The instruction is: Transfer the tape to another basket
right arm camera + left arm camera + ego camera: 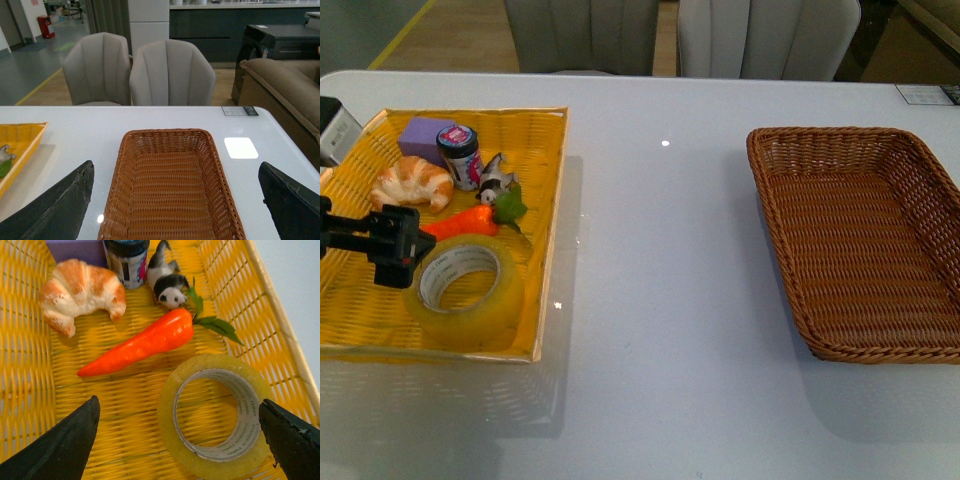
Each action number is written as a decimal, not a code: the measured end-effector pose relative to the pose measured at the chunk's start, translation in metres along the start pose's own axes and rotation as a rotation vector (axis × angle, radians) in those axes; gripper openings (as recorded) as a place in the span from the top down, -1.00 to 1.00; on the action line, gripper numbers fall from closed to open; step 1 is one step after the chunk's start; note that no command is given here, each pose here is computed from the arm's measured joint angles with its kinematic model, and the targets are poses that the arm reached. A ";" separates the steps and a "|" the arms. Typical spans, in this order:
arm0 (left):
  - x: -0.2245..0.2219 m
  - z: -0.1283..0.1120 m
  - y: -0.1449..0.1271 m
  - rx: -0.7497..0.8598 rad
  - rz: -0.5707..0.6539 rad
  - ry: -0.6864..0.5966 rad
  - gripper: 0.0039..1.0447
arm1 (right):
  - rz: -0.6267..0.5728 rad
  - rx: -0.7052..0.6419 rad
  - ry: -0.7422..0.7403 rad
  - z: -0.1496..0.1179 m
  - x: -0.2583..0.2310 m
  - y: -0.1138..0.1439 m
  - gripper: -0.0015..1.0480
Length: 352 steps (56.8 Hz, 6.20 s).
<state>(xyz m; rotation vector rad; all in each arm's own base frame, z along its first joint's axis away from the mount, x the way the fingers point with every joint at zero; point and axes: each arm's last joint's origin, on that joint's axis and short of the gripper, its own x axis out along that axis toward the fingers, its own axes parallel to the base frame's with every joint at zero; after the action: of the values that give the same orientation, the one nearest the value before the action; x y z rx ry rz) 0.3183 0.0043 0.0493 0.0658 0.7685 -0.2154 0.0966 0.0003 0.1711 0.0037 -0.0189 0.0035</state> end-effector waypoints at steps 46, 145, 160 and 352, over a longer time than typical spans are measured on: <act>0.061 -0.020 -0.003 0.074 0.037 0.189 -0.59 | 0.000 0.000 0.000 0.000 0.000 0.000 -0.83; -0.071 0.130 -0.217 0.017 -0.460 -0.133 0.71 | 0.020 0.066 0.134 -0.001 0.001 0.001 -0.83; -0.073 0.129 -0.218 0.014 -0.465 -0.121 0.71 | 0.230 0.466 0.440 0.004 0.030 0.017 -0.83; -0.207 -0.021 -0.050 -0.066 0.186 -0.763 0.98 | -0.048 1.036 0.475 -0.133 0.265 -0.039 0.09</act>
<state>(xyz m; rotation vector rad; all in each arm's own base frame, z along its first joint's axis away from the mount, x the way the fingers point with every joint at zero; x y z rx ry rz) 0.1492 -0.0065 0.1793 -0.0099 0.0076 -0.0267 0.3638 -0.0376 0.0425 1.0383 0.4597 -0.0339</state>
